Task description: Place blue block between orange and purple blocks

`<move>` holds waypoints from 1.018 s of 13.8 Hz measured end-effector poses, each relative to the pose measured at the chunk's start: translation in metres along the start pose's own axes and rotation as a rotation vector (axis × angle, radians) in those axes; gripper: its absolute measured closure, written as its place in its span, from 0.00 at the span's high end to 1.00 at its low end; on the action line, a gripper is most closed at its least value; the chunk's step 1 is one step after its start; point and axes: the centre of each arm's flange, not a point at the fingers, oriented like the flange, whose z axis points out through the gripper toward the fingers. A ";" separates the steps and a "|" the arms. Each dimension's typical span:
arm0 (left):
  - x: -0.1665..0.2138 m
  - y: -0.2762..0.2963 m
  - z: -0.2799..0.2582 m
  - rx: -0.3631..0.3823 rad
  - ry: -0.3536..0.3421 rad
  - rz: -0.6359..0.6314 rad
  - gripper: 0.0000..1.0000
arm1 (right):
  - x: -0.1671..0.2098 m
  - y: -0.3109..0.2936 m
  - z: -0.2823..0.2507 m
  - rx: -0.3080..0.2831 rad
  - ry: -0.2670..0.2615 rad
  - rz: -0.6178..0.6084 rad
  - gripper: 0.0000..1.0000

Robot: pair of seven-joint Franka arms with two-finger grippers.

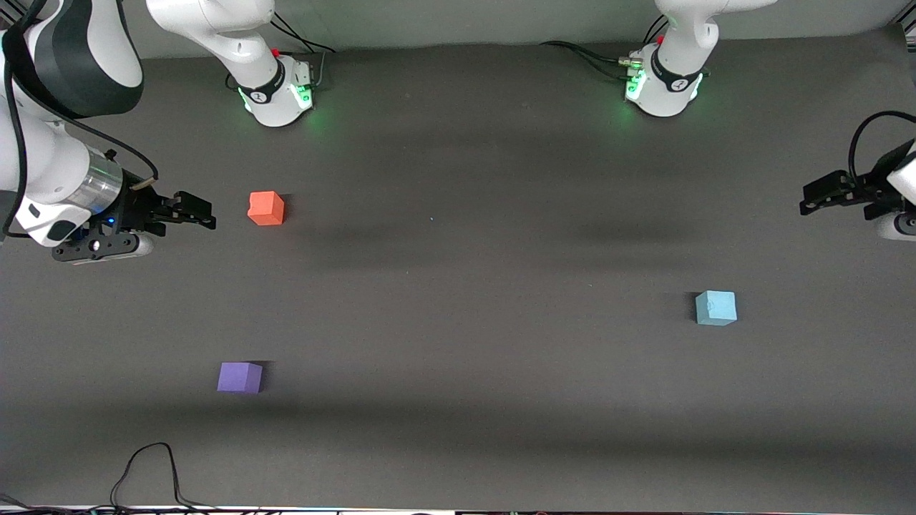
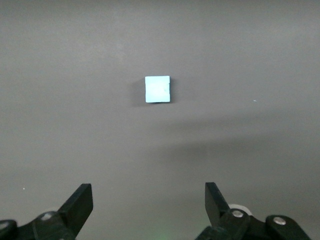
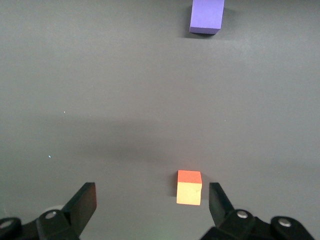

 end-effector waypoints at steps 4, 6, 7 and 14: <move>0.010 0.001 0.066 0.007 0.035 0.016 1.00 | 0.000 0.000 0.000 0.000 0.001 0.000 1.00; 0.018 0.003 0.113 0.010 0.051 0.021 1.00 | 0.000 0.000 0.000 0.000 0.000 0.000 1.00; 0.024 0.004 0.136 0.011 0.053 0.025 1.00 | 0.000 0.000 0.000 0.000 0.001 0.000 1.00; 0.069 0.010 0.290 0.008 0.065 0.049 1.00 | 0.000 0.000 0.000 0.000 0.002 -0.001 1.00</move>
